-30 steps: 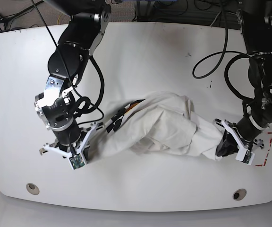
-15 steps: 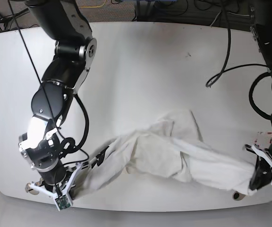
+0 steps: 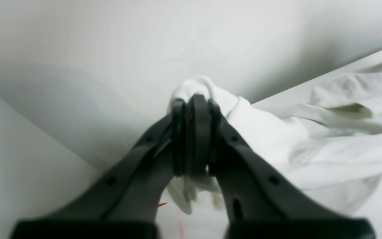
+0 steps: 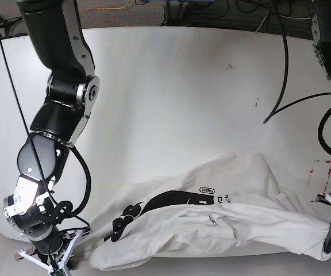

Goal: Fold the T-shirt properly
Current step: 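Pull both grippers apart, stretching the shirt flat across the table, then regrasp the shirt with the right gripper slightly further along the edge, then drag the stretched shirt with both grippers toward the table edge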

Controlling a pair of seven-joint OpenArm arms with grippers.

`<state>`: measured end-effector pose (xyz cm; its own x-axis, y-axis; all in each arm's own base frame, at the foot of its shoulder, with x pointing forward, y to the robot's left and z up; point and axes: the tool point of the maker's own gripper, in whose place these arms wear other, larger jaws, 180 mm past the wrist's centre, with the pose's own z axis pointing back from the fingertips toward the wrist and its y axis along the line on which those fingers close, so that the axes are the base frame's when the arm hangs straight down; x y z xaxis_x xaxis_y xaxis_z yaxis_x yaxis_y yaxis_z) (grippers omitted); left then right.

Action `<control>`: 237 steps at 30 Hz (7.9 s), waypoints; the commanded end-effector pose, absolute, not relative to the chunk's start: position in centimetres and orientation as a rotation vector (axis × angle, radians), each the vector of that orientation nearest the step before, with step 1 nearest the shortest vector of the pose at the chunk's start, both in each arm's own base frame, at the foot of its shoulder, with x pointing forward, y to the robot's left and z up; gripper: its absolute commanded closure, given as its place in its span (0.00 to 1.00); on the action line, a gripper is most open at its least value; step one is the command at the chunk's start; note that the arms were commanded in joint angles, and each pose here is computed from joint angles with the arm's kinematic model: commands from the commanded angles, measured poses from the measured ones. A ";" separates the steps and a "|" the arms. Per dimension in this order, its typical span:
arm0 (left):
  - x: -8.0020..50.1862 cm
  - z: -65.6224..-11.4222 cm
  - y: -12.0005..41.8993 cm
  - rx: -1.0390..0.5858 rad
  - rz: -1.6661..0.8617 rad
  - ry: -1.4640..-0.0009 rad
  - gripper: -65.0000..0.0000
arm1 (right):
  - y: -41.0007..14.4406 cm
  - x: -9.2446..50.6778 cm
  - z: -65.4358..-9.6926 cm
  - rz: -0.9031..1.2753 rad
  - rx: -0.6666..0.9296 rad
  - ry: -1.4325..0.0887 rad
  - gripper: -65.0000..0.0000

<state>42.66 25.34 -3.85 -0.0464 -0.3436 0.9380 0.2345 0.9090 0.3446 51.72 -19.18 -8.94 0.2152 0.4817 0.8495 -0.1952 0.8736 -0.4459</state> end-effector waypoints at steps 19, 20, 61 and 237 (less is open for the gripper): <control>40.1 -8.5 28.9 0.110 -0.385 -1.459 1.00 | -26.7 48.5 -17.0 0.289 -0.244 -1.134 0.98; 39.8 -9.1 29.0 0.109 -0.383 -1.443 1.00 | -26.8 48.1 -17.7 0.285 -0.241 -1.120 0.98; 21.0 -31.4 29.4 0.037 -0.343 -0.711 1.00 | -22.6 30.0 -36.6 0.302 -0.065 -0.754 0.98; 36.4 -5.3 32.3 0.388 -0.389 -1.324 1.00 | -24.2 47.7 -3.4 0.404 -0.441 -1.337 1.00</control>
